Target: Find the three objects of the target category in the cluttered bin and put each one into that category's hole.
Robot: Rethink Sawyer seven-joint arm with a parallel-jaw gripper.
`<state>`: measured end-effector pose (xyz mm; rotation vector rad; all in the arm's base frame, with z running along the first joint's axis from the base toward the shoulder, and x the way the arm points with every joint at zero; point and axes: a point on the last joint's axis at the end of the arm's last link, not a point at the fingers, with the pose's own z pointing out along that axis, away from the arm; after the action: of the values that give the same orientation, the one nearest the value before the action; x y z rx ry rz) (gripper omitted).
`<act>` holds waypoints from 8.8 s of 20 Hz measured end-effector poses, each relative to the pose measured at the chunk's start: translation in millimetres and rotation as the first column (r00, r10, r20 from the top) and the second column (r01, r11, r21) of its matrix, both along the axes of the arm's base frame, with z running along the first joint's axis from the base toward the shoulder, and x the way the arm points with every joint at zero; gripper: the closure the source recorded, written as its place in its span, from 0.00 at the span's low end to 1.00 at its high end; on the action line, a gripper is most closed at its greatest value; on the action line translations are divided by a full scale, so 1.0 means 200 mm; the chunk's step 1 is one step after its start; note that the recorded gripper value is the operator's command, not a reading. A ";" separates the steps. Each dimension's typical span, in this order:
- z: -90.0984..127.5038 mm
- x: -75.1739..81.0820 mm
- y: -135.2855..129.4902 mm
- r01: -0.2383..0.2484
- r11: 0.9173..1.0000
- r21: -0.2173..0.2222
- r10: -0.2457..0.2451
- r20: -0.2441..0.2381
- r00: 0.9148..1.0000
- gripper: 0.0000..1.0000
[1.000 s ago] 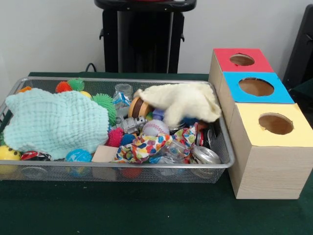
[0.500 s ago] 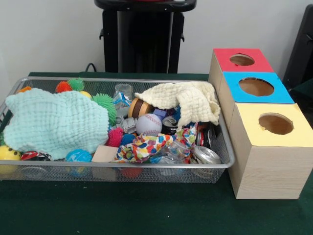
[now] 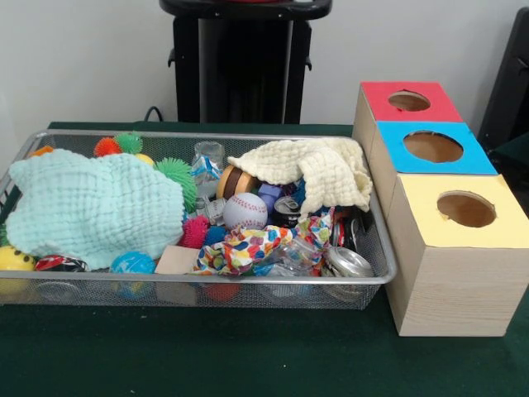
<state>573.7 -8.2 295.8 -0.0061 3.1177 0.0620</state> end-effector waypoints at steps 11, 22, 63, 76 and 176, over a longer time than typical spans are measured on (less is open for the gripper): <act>-0.13 -0.03 -0.38 0.106 0.994 0.010 -0.106 -0.045 0.993 0.00; -0.29 -0.01 -0.56 0.085 0.996 -0.002 -0.085 -0.072 0.994 0.00; -1.21 0.54 -1.23 -0.049 0.998 0.027 0.049 0.033 0.998 0.00; -1.31 0.50 -1.17 -0.089 0.996 0.028 0.088 0.044 0.995 0.00; -1.58 -0.07 -1.40 -0.195 0.979 -0.065 0.199 0.051 0.979 1.00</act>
<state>559.4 -287.3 -20.8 -0.3125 3.0487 -0.0269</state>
